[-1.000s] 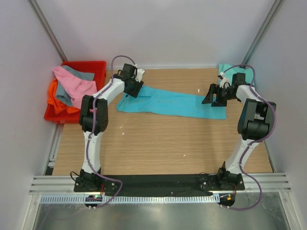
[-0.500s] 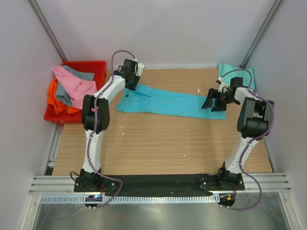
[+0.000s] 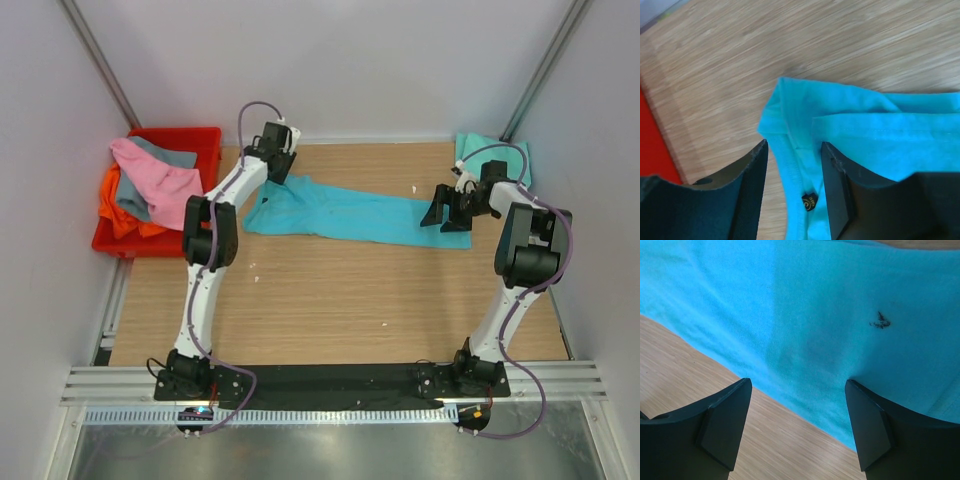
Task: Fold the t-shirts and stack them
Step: Fold the tshirt
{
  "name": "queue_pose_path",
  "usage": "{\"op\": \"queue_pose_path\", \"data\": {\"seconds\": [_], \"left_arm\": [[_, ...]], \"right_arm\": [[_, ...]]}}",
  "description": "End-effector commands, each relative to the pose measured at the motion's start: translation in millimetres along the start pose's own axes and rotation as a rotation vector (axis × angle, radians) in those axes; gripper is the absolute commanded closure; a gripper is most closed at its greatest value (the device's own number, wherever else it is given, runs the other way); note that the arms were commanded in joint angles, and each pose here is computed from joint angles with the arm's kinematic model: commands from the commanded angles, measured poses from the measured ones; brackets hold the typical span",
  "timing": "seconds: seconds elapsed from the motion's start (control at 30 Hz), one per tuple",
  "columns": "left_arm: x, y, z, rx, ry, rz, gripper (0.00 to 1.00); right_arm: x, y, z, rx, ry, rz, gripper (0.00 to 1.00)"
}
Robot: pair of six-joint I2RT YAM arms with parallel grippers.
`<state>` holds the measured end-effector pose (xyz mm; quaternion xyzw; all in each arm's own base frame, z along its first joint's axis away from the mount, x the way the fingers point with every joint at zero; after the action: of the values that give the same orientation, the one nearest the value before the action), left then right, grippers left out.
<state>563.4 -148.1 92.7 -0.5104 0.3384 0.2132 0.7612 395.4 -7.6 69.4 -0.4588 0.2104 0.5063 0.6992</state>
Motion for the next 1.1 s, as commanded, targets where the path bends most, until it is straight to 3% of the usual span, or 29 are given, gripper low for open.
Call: {"op": "queue_pose_path", "data": {"seconds": [0.0, 0.07, 0.17, 0.27, 0.5, 0.53, 0.63, 0.8, 1.07], "left_arm": [[-24.9, -27.4, 23.1, -0.057, -0.144, -0.128, 0.5], [-56.9, -42.5, 32.6, -0.087, -0.162, -0.205, 0.48], [-74.2, -29.4, 29.5, -0.122, -0.141, -0.203, 0.48], [-119.7, -25.4, 23.6, -0.18, -0.064, -0.243, 0.48], [-147.0, 25.5, -26.4, -0.226, 0.204, -0.185, 0.49], [-150.9, 29.8, -40.8, -0.23, 0.307, -0.154, 0.51], [-147.0, 40.1, -60.5, -0.225, 0.421, -0.08, 0.57], [-126.6, 54.1, -69.2, -0.208, 0.439, -0.028, 0.65], [-75.2, 78.3, -70.2, -0.229, 0.414, 0.104, 0.66]], "right_arm": [[-1.9, 1.7, -0.6, -0.022, 0.016, -0.003, 0.18], [-2.6, 1.8, 0.7, -0.022, 0.012, -0.007, 0.18], [-5.6, -0.7, 3.1, -0.031, 0.01, -0.019, 0.18], [-9.7, -9.1, 1.2, -0.062, 0.038, -0.049, 0.18], [-1.5, -28.4, -12.2, -0.07, 0.066, -0.046, 0.18], [0.0, -35.4, -14.7, -0.079, 0.074, -0.055, 0.18], [-4.4, -54.8, -17.0, -0.109, 0.098, -0.095, 0.18], [-11.0, -85.1, -21.9, -0.154, 0.154, -0.199, 0.18], [1.0, -64.0, -35.2, -0.14, 0.191, -0.121, 0.18]]}}
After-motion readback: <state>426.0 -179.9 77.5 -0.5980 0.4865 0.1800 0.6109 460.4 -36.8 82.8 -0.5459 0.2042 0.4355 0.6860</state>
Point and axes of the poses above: each gripper's point midway between its finger pads, its own x axis out along the fingers, its own z axis along the line the jaws close on, y = z × x, the point moved 4 cm from there along -x, back along the fingers, and after that the axes turned 3 degrees about -x, right-handed, at the moved point
